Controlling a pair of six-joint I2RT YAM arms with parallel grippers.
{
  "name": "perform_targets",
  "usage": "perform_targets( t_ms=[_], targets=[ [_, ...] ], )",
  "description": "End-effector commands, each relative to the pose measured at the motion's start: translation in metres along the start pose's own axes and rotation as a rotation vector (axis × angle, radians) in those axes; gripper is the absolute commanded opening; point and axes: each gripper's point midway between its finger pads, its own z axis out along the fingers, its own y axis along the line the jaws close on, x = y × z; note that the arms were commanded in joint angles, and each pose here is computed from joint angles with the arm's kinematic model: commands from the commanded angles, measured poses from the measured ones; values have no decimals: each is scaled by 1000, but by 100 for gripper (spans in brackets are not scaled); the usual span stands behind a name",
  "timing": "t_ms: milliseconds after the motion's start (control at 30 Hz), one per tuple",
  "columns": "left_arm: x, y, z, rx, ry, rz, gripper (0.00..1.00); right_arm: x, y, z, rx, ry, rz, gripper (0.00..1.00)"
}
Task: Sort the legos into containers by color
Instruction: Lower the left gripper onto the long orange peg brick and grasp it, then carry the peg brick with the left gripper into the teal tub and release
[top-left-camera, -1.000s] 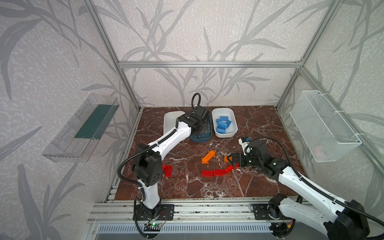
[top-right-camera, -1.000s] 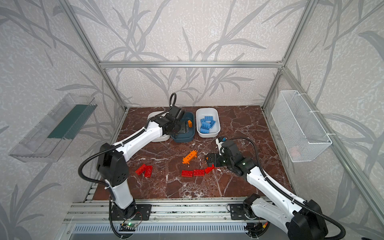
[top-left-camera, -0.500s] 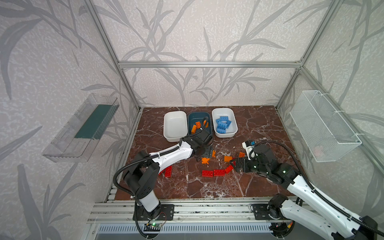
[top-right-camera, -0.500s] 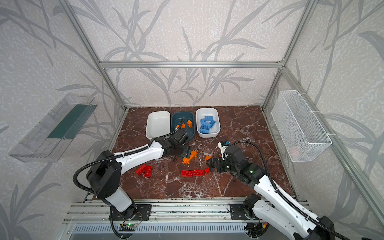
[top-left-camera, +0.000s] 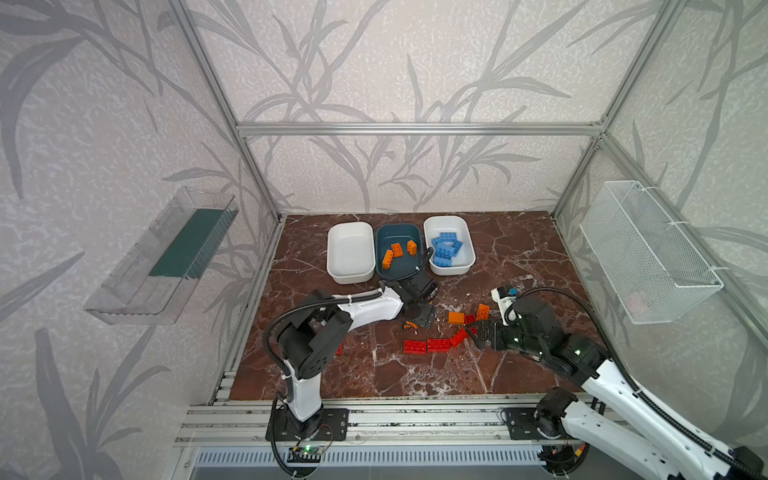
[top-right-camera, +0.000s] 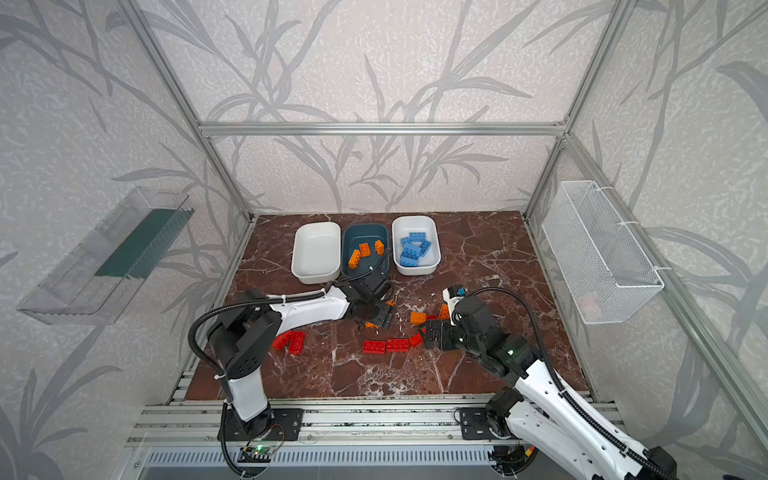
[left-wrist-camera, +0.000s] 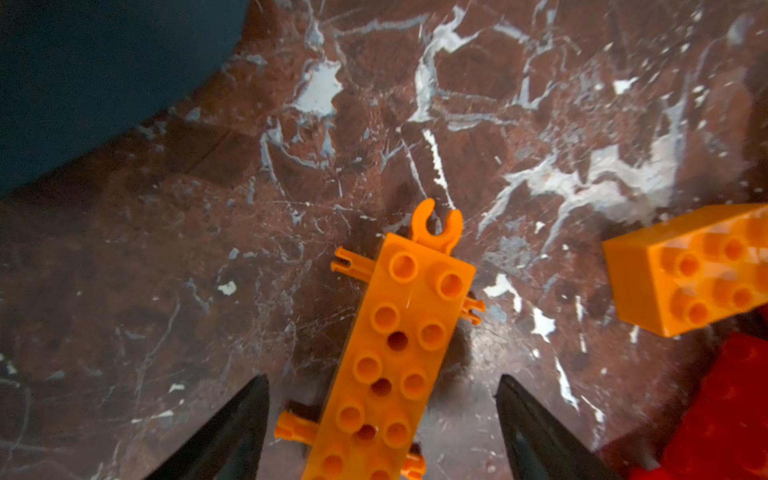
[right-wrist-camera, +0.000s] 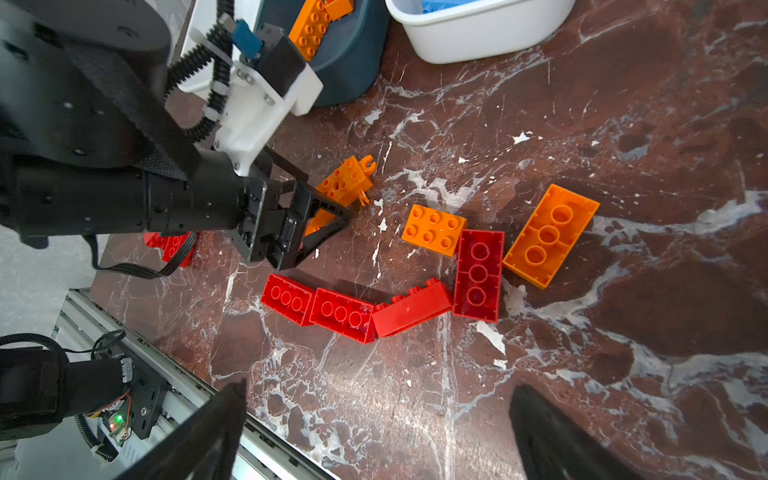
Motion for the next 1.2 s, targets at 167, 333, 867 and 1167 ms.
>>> perform_targets(
  t_ms=[167,333,867,1167],
  targets=[
    [-2,6,8,-53,16,21,57,4,-5,7,29,21,-11,99],
    [2,12,4,-90,42,-13,28,1,-6,9,32,10,-14,99],
    [-97,65,-68,-169,-116,-238,20,-24,0,15,58,-30,-62,99],
    [-164,136,-48,-140,-150,-436,20,-38,2,31,71,-8,-81,99]
  ],
)
